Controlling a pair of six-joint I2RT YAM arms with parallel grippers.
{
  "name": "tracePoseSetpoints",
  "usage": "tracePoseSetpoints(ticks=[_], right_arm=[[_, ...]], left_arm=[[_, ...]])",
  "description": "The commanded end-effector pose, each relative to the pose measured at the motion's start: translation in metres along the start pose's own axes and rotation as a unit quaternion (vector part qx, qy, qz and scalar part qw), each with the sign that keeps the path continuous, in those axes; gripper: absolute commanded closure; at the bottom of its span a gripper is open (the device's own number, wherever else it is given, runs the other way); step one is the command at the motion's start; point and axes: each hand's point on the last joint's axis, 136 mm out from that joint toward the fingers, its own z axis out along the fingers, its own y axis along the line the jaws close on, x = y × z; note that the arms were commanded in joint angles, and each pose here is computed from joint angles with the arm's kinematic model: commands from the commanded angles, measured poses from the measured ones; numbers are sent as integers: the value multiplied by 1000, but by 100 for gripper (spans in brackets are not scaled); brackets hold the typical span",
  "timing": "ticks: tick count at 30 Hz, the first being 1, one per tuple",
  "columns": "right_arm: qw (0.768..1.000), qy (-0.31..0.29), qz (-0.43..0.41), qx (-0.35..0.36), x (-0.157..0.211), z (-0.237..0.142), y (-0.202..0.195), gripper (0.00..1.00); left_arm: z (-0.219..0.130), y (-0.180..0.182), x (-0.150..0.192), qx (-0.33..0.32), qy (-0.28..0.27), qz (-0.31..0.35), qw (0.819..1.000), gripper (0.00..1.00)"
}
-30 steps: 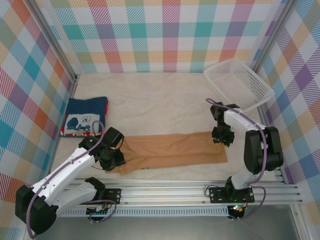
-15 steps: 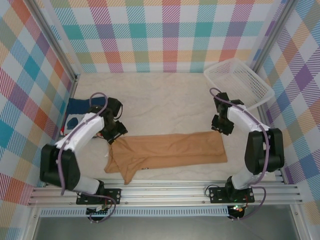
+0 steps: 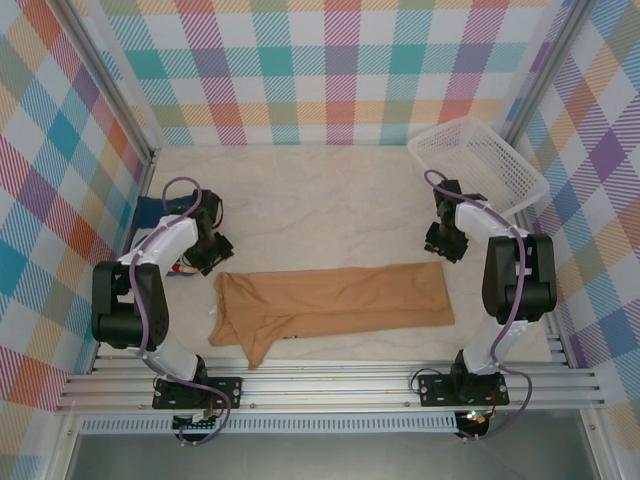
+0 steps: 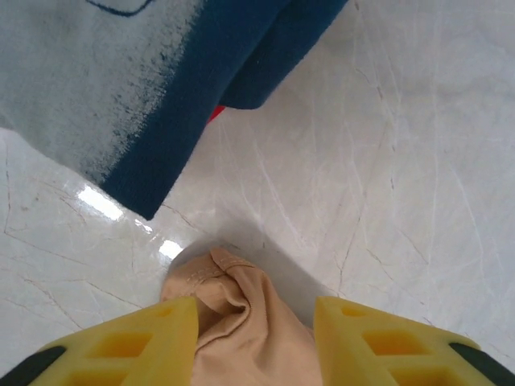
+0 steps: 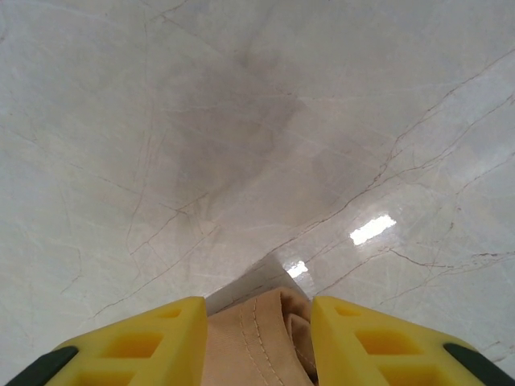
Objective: Fold and stack the t-shirts
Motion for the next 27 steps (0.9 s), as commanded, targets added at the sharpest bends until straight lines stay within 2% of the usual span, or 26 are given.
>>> tracePoseSetpoints(ticks=[1,4,7,9,15,19,27], right_arm=[[1000,16,-2,5,1,3,-3,62],[1000,18,-2,12,1,5,-6,64],[1000,24,3,10,2,8,-9,64],[999,29,5,12,3,11,-10,64],[999,44,11,7,7,15,-8,68],[999,36,21,-11,15,9,-10,67],[998,49,35,-10,21,13,-11,72]], left_arm=[[5,6,7,-5,13,18,1000,60],[10,13,13,-16,21,19,999,61],[19,5,20,12,34,13,999,63],[22,11,24,-4,42,11,999,64],[29,15,28,-7,42,10,999,66],[31,13,27,-2,39,8,999,67],[37,15,27,-8,40,10,999,74]])
